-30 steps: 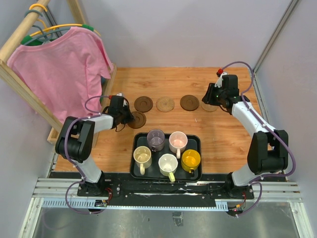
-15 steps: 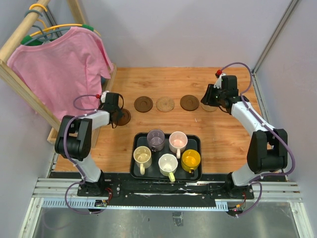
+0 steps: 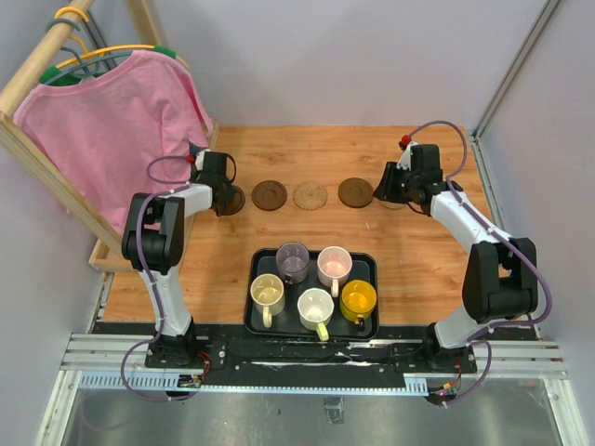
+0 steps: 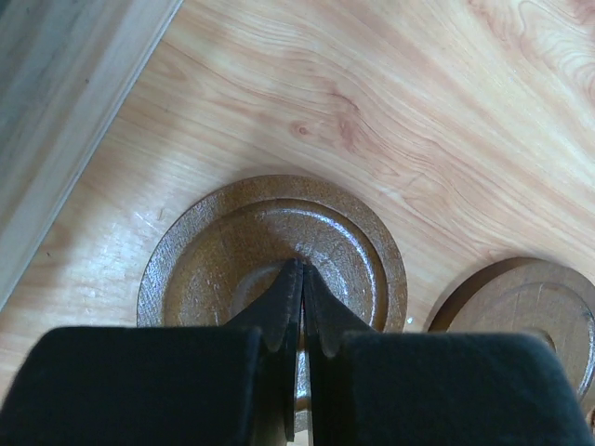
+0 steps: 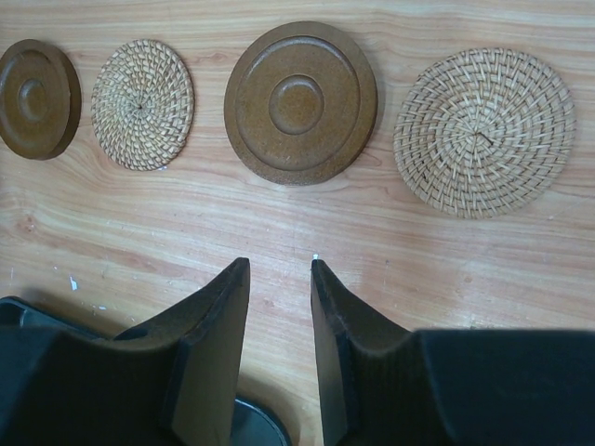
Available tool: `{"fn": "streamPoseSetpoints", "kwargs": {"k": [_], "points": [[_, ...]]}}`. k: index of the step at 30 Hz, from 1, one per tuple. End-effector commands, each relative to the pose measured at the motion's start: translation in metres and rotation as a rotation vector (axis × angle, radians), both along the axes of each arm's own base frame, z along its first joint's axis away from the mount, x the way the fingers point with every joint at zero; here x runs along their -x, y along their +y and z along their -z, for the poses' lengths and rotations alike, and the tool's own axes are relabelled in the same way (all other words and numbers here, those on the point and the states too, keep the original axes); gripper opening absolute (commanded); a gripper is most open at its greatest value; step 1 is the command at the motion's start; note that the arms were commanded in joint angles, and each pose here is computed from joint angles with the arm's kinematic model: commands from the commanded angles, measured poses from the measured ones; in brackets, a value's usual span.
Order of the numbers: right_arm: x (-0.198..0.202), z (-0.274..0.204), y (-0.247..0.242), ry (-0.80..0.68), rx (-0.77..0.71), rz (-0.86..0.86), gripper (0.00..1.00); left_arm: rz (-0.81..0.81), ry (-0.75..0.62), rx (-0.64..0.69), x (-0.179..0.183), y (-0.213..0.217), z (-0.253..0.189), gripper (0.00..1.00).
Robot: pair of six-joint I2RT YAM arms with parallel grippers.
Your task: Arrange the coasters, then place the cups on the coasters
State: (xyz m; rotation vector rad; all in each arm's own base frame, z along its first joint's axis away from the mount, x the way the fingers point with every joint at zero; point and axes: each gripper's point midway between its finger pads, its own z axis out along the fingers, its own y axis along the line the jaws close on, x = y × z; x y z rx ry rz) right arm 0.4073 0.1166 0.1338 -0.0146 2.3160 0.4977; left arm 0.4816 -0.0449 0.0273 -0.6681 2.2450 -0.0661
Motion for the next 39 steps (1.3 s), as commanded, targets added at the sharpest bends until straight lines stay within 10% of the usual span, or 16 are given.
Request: {"fn": "streamPoseSetpoints", "kwargs": {"k": [1,27,34,39], "points": [[0.002,0.005,0.009,0.010,-0.004,-0.023,0.34,0.091,0.081,0.033,0.013,-0.015,0.025,0.05],[-0.060,0.032,0.023,0.025,0.026,-0.043,0.35,0.282,0.092,0.004,0.016,-0.067,0.028,0.04],[-0.074,0.030,0.032,0.007,0.018,-0.075,0.06,0.314,0.080,0.018,0.010,-0.078,0.026,0.04],[-0.076,0.032,0.039,0.006,0.038,-0.101,0.03,0.340,0.079,0.018,0.010,-0.088,0.026,0.04]]}}
